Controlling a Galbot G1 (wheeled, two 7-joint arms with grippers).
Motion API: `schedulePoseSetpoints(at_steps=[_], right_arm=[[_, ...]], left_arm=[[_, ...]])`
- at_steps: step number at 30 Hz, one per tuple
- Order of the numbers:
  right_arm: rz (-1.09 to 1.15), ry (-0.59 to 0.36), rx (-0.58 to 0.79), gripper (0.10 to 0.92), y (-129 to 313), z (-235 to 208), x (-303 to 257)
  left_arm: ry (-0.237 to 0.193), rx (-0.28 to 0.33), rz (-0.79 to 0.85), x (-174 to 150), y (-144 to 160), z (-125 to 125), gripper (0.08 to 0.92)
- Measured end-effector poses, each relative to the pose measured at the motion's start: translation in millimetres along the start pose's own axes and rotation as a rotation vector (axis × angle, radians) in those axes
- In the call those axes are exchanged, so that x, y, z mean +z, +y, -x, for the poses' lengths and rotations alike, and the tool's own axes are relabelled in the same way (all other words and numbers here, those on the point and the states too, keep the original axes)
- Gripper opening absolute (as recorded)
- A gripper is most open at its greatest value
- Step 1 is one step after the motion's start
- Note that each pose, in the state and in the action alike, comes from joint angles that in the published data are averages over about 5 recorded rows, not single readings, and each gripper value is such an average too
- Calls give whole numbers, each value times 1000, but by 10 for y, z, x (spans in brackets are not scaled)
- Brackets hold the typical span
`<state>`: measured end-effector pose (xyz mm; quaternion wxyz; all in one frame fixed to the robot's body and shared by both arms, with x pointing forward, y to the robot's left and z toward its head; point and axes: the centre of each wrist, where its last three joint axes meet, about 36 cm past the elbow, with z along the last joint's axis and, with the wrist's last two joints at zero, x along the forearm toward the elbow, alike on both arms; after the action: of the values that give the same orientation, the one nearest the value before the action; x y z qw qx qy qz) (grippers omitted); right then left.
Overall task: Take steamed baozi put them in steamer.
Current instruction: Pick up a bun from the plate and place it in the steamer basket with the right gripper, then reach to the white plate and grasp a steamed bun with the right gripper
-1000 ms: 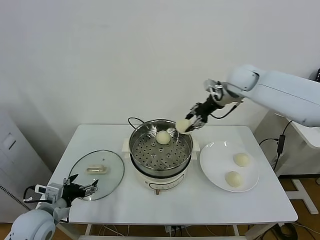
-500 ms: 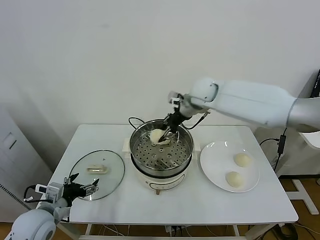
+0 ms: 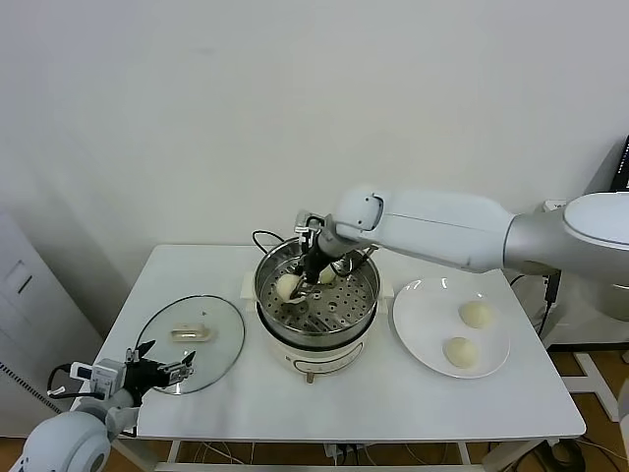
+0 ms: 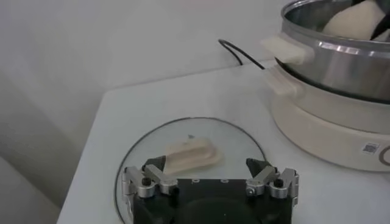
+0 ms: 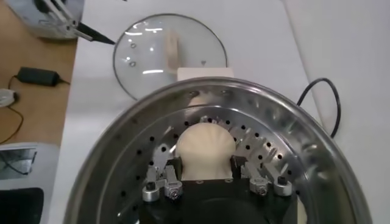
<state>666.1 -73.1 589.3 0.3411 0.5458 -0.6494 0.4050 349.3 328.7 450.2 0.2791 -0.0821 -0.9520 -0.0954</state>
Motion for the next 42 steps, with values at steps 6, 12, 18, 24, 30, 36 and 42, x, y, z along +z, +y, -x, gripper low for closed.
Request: schedulePoseSetpoints(at_steps=[6, 12, 18, 24, 30, 36, 42], right_arm=[[9, 11, 13, 501, 17, 101, -2], [13, 9, 21, 600, 16, 122, -11], [6, 5, 23, 767, -49, -33, 19], [-32, 14, 16, 821, -238, -574, 206], [-55, 44, -6, 823, -372, -1254, 634], [-80, 108, -38, 823, -339, -1708, 1293], [-79, 154, -61, 823, -217, -1912, 2002]], left_arm=[[-1, 0, -1, -2, 4, -2, 823], [-6, 0, -2, -4, 5, -4, 823], [-3, 1, -4, 7, 5, -9, 823], [-3, 1, 0, 8, 15, -29, 823], [-12, 2, 0, -18, 16, -53, 823], [-14, 0, 1, -26, 23, -60, 823], [-17, -2, -1, -34, 26, -61, 823]])
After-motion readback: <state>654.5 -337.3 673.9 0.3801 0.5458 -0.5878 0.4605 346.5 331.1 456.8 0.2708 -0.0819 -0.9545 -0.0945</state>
